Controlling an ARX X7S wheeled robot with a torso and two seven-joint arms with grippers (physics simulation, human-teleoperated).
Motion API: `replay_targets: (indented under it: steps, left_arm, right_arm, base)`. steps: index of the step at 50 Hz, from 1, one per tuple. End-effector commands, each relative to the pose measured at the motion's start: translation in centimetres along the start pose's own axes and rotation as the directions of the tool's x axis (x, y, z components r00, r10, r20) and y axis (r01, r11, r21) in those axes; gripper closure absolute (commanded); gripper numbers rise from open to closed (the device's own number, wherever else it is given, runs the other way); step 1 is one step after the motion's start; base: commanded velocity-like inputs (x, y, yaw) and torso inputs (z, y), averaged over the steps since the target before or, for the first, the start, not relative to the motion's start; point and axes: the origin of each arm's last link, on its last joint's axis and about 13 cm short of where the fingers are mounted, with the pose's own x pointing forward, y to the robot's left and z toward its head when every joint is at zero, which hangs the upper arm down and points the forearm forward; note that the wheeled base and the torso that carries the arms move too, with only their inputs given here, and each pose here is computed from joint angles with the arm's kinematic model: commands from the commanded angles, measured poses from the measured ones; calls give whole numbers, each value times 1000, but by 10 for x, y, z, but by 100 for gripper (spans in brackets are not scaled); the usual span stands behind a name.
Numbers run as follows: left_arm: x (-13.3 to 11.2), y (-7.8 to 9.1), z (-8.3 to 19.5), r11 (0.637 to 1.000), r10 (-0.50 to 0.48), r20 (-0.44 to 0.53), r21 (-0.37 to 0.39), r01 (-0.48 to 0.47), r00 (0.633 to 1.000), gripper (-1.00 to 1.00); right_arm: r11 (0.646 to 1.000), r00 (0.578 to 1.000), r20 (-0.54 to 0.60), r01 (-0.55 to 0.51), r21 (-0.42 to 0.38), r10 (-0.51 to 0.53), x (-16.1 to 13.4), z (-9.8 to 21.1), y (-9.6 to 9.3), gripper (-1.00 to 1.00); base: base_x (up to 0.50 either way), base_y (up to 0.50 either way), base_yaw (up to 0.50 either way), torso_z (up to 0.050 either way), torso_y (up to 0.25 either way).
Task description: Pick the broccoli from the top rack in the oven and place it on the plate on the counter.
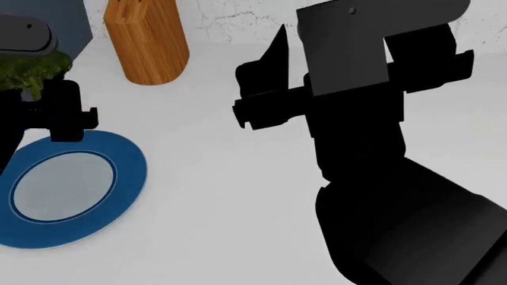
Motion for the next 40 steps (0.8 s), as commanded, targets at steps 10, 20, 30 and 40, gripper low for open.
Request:
replay_targets:
  steps: [10, 20, 30, 40]
  left_arm:
    - [23, -4, -26, 1000, 8, -138, 29, -4, 990, 100]
    - [33, -4, -40, 999, 11, -173, 35, -5, 985, 100]
    - [35, -5, -49, 999, 13, -203, 51, -3, 979, 100]
    - [40, -7, -57, 997, 4, -246, 72, 14, 969, 100]
  right_arm:
    - [1000, 1000, 2, -2, 7, 2, -1, -2, -1, -100]
    - [1000, 1000, 3, -4, 3, 4, 1, -2, 0, -100]
    - [1000, 1000, 5, -4, 1, 4, 2, -2, 0, -100]
    - [1000, 1000, 7, -3, 3, 3, 2, -1, 0, -100]
  base:
    - [0, 0, 0, 0, 0]
    - [0, 0, 0, 1, 1]
    - [0, 0, 0, 0, 0]
    - [0, 0, 0, 0, 0]
